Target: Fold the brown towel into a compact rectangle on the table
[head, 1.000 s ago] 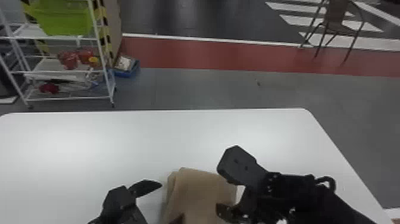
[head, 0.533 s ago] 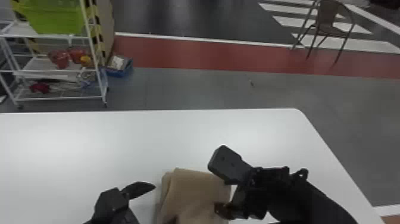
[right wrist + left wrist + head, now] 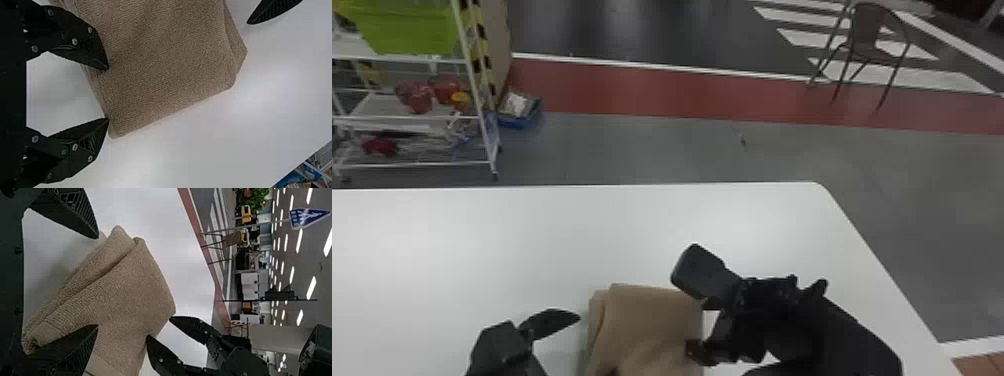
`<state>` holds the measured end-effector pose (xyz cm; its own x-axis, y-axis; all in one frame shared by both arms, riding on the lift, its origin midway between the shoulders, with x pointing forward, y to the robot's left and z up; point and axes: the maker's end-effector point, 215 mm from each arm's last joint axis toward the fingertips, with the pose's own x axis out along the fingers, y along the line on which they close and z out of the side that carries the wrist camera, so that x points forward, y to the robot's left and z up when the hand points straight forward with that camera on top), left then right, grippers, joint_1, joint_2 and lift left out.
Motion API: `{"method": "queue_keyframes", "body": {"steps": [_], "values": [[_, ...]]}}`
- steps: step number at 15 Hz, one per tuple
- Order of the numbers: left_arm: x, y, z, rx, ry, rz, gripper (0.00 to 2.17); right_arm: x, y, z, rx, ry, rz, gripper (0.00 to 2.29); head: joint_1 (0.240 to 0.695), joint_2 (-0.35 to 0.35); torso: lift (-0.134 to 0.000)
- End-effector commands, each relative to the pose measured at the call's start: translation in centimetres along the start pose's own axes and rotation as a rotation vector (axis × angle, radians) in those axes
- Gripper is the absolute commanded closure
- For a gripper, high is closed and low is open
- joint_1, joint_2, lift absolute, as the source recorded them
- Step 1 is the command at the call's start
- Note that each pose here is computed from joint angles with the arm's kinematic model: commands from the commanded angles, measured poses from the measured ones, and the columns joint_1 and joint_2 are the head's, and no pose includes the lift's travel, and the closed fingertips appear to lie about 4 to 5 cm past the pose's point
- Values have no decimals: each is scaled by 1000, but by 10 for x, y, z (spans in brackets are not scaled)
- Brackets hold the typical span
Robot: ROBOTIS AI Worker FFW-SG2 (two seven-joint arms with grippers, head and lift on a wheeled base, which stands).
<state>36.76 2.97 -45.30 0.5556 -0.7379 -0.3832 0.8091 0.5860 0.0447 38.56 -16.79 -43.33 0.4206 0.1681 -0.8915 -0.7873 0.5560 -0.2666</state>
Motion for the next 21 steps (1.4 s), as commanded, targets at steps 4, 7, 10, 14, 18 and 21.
{"method": "queue_keyframes", "body": {"steps": [4,7,10,14,18,21], "values": [[-19,-13,13,11,-17,-8,76,8,-2,15,-10,-8,10,505,695,-199,-122],[-20,-20,11,11,-9,-22,76,18,0,22,-26,5,23,505,695,-189,-122],[-18,-26,10,8,-7,-35,76,22,1,38,-32,-11,31,505,695,-179,-122],[-20,-23,8,14,0,-29,76,19,1,40,-20,-18,25,502,695,-163,-122],[-35,13,20,13,-15,20,76,-53,-29,23,483,-179,-21,33,695,-162,-122],[-62,69,35,-90,-49,122,76,-112,-45,43,644,-388,-11,33,695,-173,-122]]}}
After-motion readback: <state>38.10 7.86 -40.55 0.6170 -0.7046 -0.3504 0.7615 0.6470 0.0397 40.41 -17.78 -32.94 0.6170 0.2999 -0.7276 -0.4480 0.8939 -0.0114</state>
